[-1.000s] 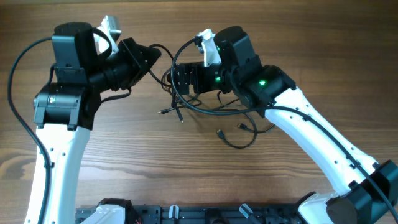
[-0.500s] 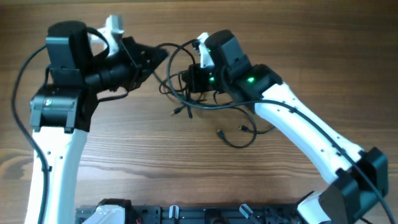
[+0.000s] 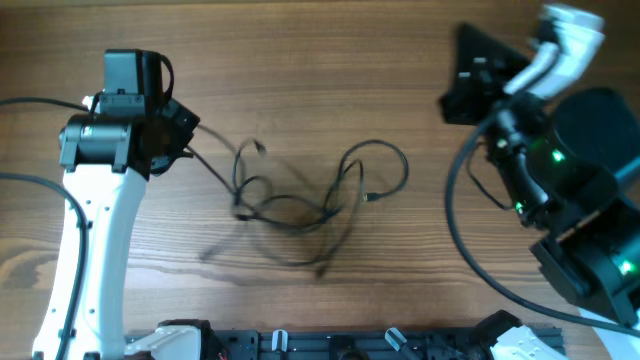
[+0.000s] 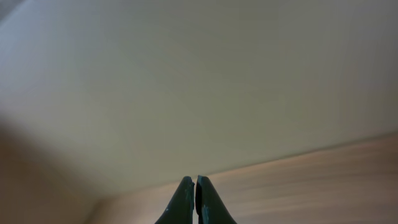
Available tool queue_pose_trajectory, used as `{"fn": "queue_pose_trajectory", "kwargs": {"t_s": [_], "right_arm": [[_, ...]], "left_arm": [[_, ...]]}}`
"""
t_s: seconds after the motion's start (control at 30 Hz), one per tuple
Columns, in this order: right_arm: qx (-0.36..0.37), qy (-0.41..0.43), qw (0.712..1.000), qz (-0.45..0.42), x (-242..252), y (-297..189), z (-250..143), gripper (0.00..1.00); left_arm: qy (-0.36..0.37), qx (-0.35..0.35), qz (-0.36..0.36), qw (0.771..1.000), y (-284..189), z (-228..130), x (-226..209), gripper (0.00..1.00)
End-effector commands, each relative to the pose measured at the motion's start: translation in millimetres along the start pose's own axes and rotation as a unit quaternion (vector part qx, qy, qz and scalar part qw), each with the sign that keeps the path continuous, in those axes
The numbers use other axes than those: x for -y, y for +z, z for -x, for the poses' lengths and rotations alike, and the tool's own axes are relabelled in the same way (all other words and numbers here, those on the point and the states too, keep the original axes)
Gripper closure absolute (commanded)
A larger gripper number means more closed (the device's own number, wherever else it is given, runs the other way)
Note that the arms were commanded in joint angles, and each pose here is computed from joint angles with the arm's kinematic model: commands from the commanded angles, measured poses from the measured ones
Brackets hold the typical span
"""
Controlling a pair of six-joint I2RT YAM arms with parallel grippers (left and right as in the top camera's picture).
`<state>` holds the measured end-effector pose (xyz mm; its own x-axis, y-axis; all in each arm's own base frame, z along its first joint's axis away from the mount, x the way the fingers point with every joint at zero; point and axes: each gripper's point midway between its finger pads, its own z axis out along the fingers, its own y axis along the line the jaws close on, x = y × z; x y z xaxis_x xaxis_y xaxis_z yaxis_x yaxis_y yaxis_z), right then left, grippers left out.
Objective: Untangle cables
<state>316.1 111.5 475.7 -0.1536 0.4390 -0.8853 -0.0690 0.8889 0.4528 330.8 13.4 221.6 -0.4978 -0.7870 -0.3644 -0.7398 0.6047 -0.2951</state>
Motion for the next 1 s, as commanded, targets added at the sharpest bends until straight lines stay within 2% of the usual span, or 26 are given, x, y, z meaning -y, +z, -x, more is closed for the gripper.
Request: {"fn": "queue_pose_trajectory", "kwargs": {"t_s": [0.0,0.1,0.13,0.17,0.23,0.3,0.33,0.37,0.43,0.53,0.7,0.77,0.8,0.87,0.97], "right_arm": [[0.023,-0.038,0.985,-0.166,58,4,-6,0.96],[-0.043,-0.057,0.988,-0.137,51,12,-36,0.96],[-0.078,-0.062,0.989,-0.111,43,18,-53,0.96],[-0.111,-0.063,0.988,-0.085,34,23,-68,0.95],[-0.165,-0.063,0.983,-0.045,21,30,-94,0.92],[-0.233,-0.058,0.971,0.008,3,34,-127,0.91],[-0.257,-0.058,0.964,0.027,-3,35,-139,0.89],[-0.278,-0.062,0.957,0.047,-10,36,-150,0.88],[-0.315,-0.068,0.943,0.08,-20,39,-169,0.79],[-0.366,-0.06,0.923,0.103,-28,46,-199,0.57],[-0.403,-0.06,0.907,0.104,-27,60,-229,0.44],[-0.419,-0.098,0.883,0.187,-47,54,-240,0.37],[-0.423,-0.111,0.871,0.224,-56,49,-242,0.3],[-0.426,-0.125,0.861,0.248,-59,45,-245,0.24],[-0.429,-0.146,0.849,0.273,-62,39,-248,0.23]], "left_arm": [[-0.024,0.025,0.049,0.998,11,10,-15,0.96],[-0.018,-0.025,0.003,1.0,14,-6,4,0.96],[0.027,-0.06,-0.068,0.996,9,-16,31,0.96],[0.08,-0.098,-0.156,0.98,-2,-29,61,0.96],[0.149,-0.155,-0.312,0.925,-38,-52,107,0.96],[0.194,-0.196,-0.474,0.836,-101,-68,145,0.96],[0.2,-0.207,-0.518,0.805,-124,-71,154,0.96],[0.195,-0.219,-0.547,0.784,-142,-71,159,0.96],[0.179,-0.231,-0.582,0.759,-171,-68,165,0.96],[0.164,-0.219,-0.617,0.738,-208,-60,169,0.96],[0.164,-0.193,-0.661,0.707,-260,-56,166,0.96],[0.157,-0.187,-0.666,0.705,-269,-55,163,0.96],[0.151,-0.18,-0.666,0.708,-270,-53,163,0.96],[0.142,-0.178,-0.663,0.713,-268,-50,164,0.96],[0.134,-0.182,-0.658,0.718,-265,-50,165,0.96]]}}
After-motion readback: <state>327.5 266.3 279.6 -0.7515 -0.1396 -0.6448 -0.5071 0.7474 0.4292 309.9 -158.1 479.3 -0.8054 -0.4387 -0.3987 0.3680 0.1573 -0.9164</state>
